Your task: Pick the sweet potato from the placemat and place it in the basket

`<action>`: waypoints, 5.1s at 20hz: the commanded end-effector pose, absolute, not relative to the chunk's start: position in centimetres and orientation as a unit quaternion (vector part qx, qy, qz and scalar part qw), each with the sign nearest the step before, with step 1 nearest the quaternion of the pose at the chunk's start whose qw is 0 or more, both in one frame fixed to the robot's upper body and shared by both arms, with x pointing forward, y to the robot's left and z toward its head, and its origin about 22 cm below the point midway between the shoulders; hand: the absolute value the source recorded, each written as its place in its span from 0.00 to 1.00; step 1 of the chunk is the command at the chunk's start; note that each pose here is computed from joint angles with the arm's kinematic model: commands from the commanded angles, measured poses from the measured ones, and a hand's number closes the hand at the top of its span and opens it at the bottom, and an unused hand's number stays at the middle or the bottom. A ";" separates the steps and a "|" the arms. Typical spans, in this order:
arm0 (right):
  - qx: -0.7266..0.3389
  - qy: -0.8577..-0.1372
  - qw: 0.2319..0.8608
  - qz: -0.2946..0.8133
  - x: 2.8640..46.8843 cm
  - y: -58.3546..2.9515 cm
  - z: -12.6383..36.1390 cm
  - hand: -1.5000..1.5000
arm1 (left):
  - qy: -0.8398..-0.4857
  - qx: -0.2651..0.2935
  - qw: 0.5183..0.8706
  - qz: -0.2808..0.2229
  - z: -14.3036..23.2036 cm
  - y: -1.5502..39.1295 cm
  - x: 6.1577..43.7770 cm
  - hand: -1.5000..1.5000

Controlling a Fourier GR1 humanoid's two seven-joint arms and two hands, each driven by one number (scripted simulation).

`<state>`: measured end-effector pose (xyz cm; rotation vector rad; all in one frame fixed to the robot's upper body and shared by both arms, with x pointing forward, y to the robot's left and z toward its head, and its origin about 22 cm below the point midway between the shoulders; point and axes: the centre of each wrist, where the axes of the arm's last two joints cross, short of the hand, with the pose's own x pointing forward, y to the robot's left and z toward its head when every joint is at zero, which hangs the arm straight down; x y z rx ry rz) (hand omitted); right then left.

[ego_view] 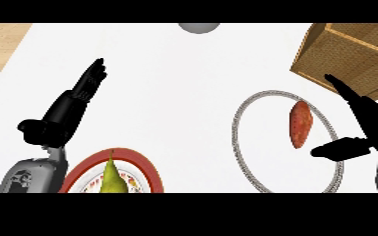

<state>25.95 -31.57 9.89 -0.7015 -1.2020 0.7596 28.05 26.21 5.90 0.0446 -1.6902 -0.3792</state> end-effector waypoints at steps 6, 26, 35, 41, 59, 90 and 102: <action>-0.334 -0.513 0.700 0.369 27.0 -29.9 9.0 0.00 | -0.747 0.016 0.642 -0.169 5.0 27.1 28.0 0.50; -0.339 -0.450 0.729 0.389 28.9 -28.6 3.4 0.00 | -0.747 0.021 0.642 -0.172 5.9 25.8 29.2 0.50; -0.296 -0.447 0.738 0.410 28.5 -30.2 1.3 0.00 | -0.743 0.018 0.648 -0.168 6.3 25.3 27.4 0.50; -0.291 -0.433 0.731 0.440 27.0 -30.2 -1.0 1.00 | -0.743 0.020 0.648 -0.167 4.9 26.6 26.6 0.50; -0.416 -0.466 0.656 0.425 31.7 -12.7 4.3 1.00 | -0.744 0.020 0.646 -0.168 6.2 26.8 28.0 0.50; -0.448 -0.665 0.595 0.062 31.1 -15.7 26.6 1.00 | -0.741 0.022 0.650 -0.167 4.3 25.5 28.0 0.50; -0.513 -0.640 0.569 -0.055 38.2 -25.0 28.9 1.00 | -0.743 0.018 0.647 -0.172 6.1 26.6 28.4 0.50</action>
